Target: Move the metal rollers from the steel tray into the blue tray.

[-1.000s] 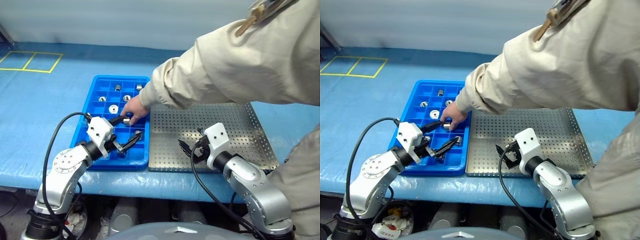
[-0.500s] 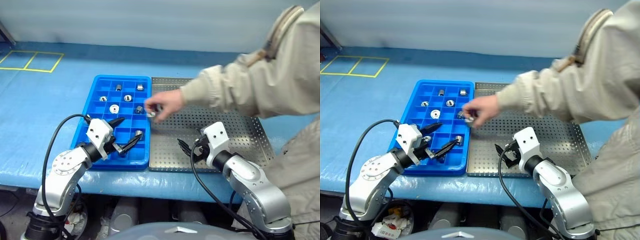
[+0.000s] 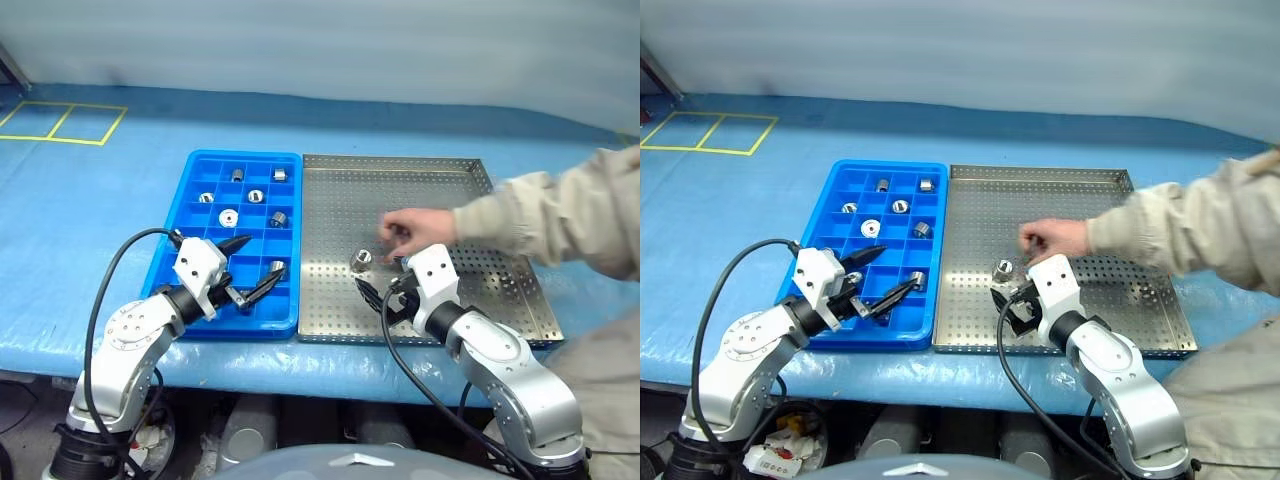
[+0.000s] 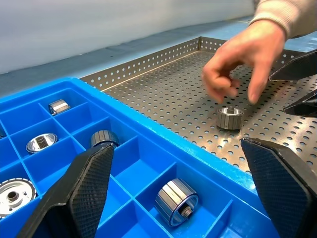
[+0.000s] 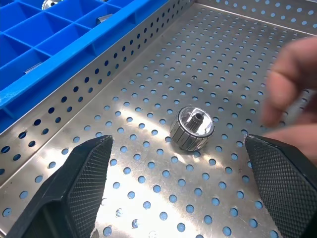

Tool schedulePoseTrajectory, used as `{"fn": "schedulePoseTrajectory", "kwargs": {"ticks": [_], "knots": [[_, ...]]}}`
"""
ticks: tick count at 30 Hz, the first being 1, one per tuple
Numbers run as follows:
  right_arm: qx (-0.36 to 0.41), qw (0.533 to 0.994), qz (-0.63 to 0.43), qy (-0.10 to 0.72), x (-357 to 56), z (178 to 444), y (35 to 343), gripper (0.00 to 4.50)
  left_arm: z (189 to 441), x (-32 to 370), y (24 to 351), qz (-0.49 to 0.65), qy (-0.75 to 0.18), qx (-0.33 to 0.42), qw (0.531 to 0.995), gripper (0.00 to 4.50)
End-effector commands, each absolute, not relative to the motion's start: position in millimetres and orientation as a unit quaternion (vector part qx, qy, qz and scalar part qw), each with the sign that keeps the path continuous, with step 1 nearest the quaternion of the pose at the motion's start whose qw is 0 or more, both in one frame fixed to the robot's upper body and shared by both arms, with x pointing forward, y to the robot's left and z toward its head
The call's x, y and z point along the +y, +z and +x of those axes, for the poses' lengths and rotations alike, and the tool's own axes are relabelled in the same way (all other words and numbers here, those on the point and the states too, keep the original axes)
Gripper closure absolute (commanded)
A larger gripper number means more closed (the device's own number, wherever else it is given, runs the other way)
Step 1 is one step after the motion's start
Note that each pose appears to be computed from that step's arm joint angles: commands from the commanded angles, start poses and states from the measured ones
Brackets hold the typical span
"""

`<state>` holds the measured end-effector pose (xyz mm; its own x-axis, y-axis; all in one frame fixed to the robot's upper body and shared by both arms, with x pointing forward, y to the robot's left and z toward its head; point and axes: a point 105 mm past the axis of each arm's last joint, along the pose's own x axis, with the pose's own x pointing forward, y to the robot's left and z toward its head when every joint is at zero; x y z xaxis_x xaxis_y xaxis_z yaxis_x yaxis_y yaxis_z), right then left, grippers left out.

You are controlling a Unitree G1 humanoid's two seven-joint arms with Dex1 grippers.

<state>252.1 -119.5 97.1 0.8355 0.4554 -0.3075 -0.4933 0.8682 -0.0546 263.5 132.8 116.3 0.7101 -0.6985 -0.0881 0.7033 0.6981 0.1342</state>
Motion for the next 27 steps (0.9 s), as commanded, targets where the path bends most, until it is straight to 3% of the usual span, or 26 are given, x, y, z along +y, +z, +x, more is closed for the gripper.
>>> {"fn": "schedulePoseTrajectory", "kwargs": {"ticks": [1, 6, 21, 27], "knots": [[0.126, 0.958, -0.072, 0.247, -120, 252, 106, 0.02, 263, 129, 126, 0.080, -0.389, -0.008, 0.918, 0.00], [0.123, 0.965, -0.068, 0.220, -119, 261, 104, 0.02, 262, 121, 124, 0.075, -0.397, -0.009, 0.915, 0.00], [0.135, 0.981, -0.020, 0.136, -94, 321, 83, 0.02, 253, 95, 120, 0.042, -0.436, -0.008, 0.899, 0.00], [0.162, 0.979, -0.015, 0.124, -94, 327, 62, 0.02, 251, 93, 119, 0.038, -0.435, -0.008, 0.899, 0.00]]}}
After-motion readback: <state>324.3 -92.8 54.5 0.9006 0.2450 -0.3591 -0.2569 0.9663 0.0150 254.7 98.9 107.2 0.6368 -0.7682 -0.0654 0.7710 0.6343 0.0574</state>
